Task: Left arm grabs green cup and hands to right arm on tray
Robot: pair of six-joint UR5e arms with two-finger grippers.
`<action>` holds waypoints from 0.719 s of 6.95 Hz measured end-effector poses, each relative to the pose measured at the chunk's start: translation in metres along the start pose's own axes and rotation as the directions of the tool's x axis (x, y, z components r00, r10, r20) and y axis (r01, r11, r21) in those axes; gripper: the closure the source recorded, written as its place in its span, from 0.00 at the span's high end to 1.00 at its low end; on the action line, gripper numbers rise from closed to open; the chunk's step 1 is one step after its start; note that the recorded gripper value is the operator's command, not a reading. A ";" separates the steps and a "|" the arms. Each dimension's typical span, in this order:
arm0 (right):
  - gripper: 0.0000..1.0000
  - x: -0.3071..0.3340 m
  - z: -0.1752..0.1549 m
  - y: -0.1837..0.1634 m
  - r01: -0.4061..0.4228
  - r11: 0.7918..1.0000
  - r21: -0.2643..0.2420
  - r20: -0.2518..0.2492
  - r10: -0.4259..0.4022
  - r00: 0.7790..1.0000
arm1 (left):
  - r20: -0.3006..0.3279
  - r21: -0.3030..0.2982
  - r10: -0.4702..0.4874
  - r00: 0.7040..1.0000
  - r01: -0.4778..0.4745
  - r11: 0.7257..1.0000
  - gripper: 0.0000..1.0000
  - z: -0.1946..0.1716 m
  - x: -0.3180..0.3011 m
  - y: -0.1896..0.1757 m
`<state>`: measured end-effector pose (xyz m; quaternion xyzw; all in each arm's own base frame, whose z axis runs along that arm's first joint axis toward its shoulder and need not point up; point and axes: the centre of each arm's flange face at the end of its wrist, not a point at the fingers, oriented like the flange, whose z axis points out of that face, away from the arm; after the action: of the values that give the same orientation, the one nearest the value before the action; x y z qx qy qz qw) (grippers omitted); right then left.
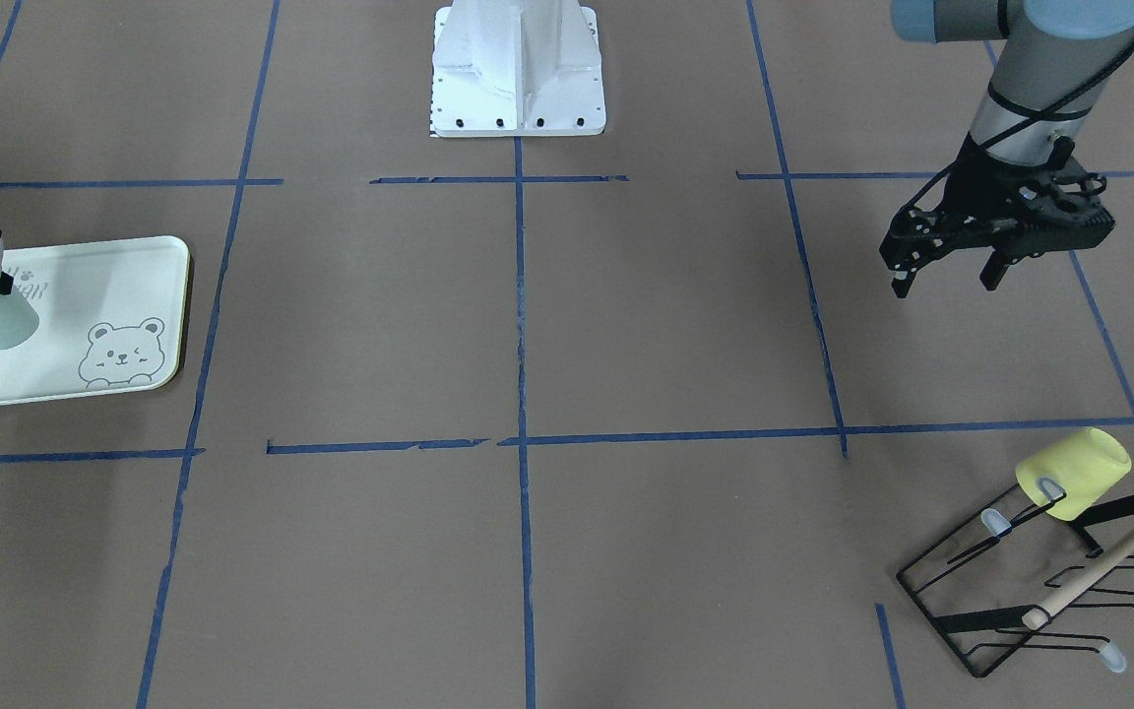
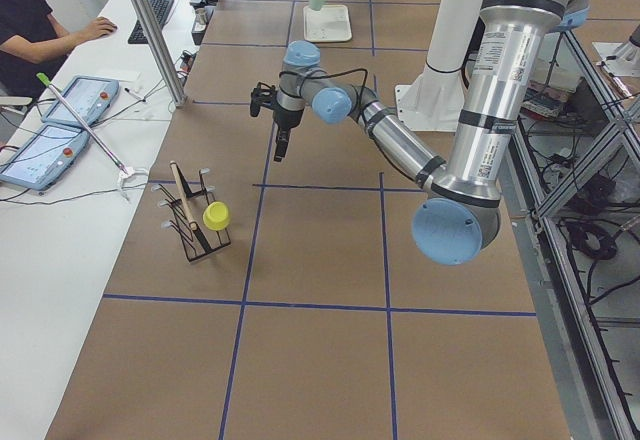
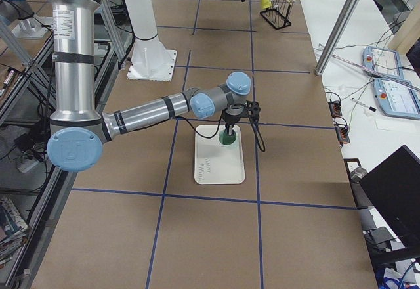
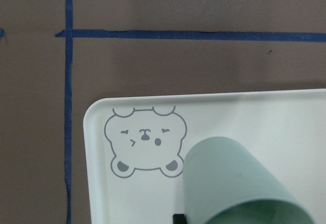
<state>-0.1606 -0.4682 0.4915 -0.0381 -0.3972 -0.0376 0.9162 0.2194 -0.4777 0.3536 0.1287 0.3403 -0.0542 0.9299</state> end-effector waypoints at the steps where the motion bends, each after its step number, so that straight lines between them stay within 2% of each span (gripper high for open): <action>1: 0.00 -0.015 0.006 -0.005 0.024 0.999 -0.034 -0.041 -0.025 0.999 | 0.010 -0.002 0.022 1.000 -0.022 1.000 1.00 -0.005 -0.010 0.006; 3: 0.01 -0.020 0.024 -0.010 0.064 0.995 -0.073 -0.094 -0.071 0.993 | 0.009 -0.002 0.034 0.999 -0.034 0.999 1.00 -0.013 -0.017 0.014; 5: 0.03 -0.024 0.042 -0.009 0.079 0.991 -0.107 -0.106 -0.091 0.990 | 0.004 -0.002 0.034 0.999 -0.034 0.999 1.00 -0.017 -0.018 0.017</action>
<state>-0.2080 -0.4721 0.5032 -0.0660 -0.3444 -0.0991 0.9313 0.1980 -0.4562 0.3561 0.1337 0.3365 -0.0383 0.9314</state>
